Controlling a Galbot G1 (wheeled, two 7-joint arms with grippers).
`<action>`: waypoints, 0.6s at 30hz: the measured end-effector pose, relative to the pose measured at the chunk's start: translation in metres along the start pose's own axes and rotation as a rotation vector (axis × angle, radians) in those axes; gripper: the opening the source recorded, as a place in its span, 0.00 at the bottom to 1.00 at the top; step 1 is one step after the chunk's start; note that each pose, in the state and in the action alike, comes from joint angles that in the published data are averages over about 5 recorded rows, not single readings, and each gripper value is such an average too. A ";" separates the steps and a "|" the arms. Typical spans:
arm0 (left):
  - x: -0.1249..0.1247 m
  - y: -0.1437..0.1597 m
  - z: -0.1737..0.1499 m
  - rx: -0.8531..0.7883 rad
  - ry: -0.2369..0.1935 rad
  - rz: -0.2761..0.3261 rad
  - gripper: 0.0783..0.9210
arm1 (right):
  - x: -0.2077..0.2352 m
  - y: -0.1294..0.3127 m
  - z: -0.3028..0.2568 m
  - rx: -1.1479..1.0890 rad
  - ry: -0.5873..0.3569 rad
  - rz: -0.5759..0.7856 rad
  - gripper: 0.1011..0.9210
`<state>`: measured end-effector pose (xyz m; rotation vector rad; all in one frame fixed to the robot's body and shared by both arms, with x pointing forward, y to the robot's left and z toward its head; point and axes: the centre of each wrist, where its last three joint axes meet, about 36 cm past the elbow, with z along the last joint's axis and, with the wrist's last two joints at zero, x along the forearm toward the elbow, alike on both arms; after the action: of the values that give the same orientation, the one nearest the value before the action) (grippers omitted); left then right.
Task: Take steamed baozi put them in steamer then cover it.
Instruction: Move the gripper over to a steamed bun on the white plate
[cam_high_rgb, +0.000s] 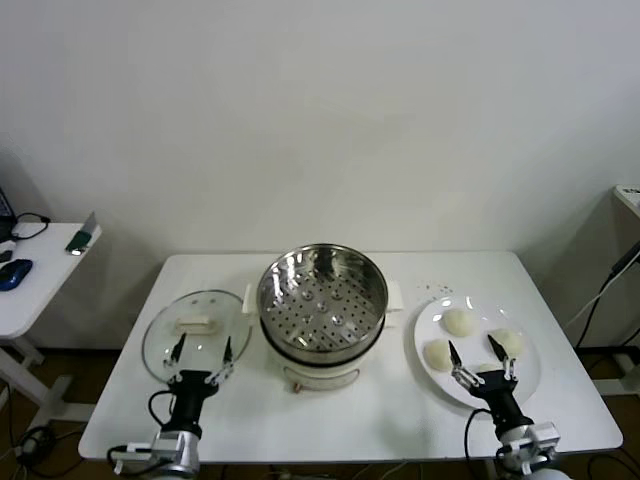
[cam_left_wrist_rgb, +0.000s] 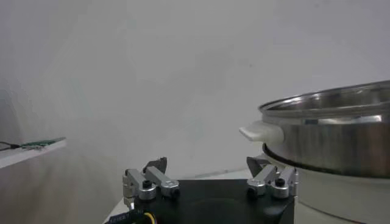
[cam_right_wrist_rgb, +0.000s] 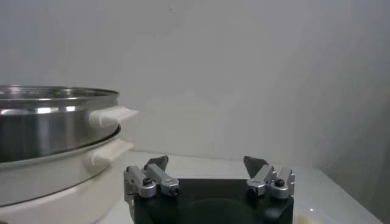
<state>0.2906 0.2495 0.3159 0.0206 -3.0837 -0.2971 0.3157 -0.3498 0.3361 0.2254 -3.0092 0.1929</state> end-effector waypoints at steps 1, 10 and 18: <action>0.000 0.000 0.001 -0.002 0.002 0.001 0.88 | -0.001 -0.003 -0.002 0.013 0.007 -0.009 0.88; 0.005 0.004 0.007 -0.025 0.012 0.018 0.88 | -0.033 -0.073 -0.041 0.276 0.181 -0.224 0.88; 0.007 0.008 0.010 -0.029 0.008 0.025 0.88 | -0.074 -0.150 -0.095 0.584 0.376 -0.466 0.88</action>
<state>0.2826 0.2590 0.3081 -0.0178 -3.0687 -0.3393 0.4218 -0.4736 0.4376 0.8198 -2.3744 0.9370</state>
